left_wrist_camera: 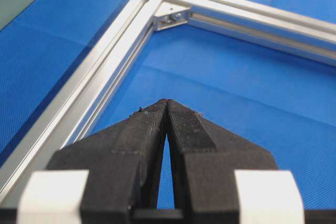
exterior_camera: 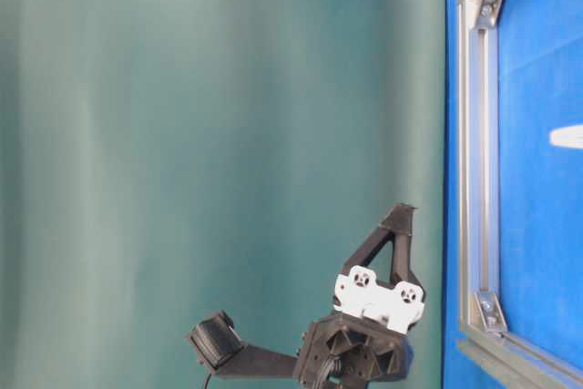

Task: Insert the wire through the string loop located in the center.
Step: 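Lift the cable and carry it up to the white zip-tie loop, then push the USB plug leftward through the white zip-tie loop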

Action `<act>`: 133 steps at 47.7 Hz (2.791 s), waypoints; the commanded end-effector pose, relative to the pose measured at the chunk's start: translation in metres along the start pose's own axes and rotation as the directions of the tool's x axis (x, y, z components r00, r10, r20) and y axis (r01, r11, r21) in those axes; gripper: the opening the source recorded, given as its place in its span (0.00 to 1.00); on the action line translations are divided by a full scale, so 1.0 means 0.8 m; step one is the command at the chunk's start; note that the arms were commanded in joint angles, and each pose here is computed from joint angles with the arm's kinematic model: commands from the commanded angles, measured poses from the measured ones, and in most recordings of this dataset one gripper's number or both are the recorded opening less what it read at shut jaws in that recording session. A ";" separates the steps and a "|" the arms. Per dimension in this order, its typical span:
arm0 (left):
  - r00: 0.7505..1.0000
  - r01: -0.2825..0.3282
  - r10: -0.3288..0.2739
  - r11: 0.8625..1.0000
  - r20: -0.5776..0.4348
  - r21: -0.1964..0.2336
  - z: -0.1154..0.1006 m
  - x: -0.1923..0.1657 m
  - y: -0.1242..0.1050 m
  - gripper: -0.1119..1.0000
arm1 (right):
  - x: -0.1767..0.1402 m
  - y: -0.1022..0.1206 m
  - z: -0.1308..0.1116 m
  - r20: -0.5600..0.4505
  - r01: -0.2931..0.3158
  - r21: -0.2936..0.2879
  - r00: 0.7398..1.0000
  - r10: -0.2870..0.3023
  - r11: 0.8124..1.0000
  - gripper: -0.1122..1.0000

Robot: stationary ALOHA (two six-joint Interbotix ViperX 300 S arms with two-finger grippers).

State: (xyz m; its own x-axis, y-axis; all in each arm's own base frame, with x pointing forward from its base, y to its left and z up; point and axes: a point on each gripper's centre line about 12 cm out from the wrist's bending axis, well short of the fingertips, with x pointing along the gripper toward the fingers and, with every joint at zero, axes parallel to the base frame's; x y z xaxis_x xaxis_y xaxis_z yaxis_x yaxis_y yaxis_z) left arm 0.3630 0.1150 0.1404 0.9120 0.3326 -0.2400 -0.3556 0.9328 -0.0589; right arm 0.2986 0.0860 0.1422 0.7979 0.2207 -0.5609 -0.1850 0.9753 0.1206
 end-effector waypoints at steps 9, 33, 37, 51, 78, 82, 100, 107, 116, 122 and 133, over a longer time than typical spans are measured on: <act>0.999 0.002 -0.002 1.000 0.040 0.001 0.016 -0.003 0.000 0.10 | -0.006 -0.043 0.009 0.028 0.090 0.066 0.995 -0.092 0.994 0.08; 0.999 0.002 -0.002 1.000 0.040 0.001 0.016 -0.003 0.000 0.10 | -0.011 -0.077 0.006 0.026 0.161 0.114 0.986 -0.165 0.980 0.08; 0.999 0.002 -0.002 1.000 0.040 0.001 0.016 -0.003 0.000 0.10 | -0.011 -0.077 0.006 0.024 0.163 0.115 0.986 -0.166 0.980 0.08; 0.999 0.002 -0.002 1.000 0.040 0.003 0.016 -0.003 0.000 0.10 | -0.011 -0.077 0.007 0.027 0.161 0.115 0.986 -0.166 0.980 0.08; 0.999 0.002 -0.002 1.000 0.040 0.003 0.016 -0.002 0.000 0.10 | -0.011 -0.077 0.007 0.027 0.161 0.115 0.986 -0.166 0.980 0.08; 0.999 0.000 0.000 1.000 0.040 0.002 0.016 -0.003 0.001 0.10 | -0.011 -0.077 0.006 0.026 0.163 0.116 0.986 -0.167 0.980 0.08; 0.999 0.002 -0.002 1.000 0.041 0.003 0.017 -0.003 0.000 0.10 | -0.011 -0.077 0.006 0.026 0.161 0.114 0.986 -0.165 0.980 0.08; 0.999 0.002 -0.002 1.000 0.040 0.003 0.016 -0.003 0.000 0.10 | -0.011 -0.077 0.006 0.026 0.161 0.114 0.986 -0.165 0.980 0.08; 0.999 0.002 -0.002 1.000 0.040 0.003 0.016 -0.003 0.000 0.10 | -0.011 -0.077 0.006 0.026 0.161 0.114 0.986 -0.165 0.980 0.08; 0.999 0.002 -0.002 1.000 0.041 0.003 0.017 -0.003 0.000 0.10 | -0.009 -0.077 0.008 0.027 0.161 0.114 0.986 -0.165 0.980 0.08; 0.999 0.002 -0.002 1.000 0.040 0.003 0.016 -0.003 0.000 0.10 | 0.003 -0.075 0.016 0.028 0.154 0.109 0.987 -0.158 0.982 0.08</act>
State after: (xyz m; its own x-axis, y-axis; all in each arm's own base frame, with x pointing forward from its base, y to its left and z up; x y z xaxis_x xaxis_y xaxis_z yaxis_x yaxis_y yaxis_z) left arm 0.3626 0.1149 0.1394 0.9113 0.3324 -0.2430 -0.3555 0.9329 -0.0571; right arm 0.3096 0.0256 0.1352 0.8136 0.0584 -0.5785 0.0121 0.9930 0.1172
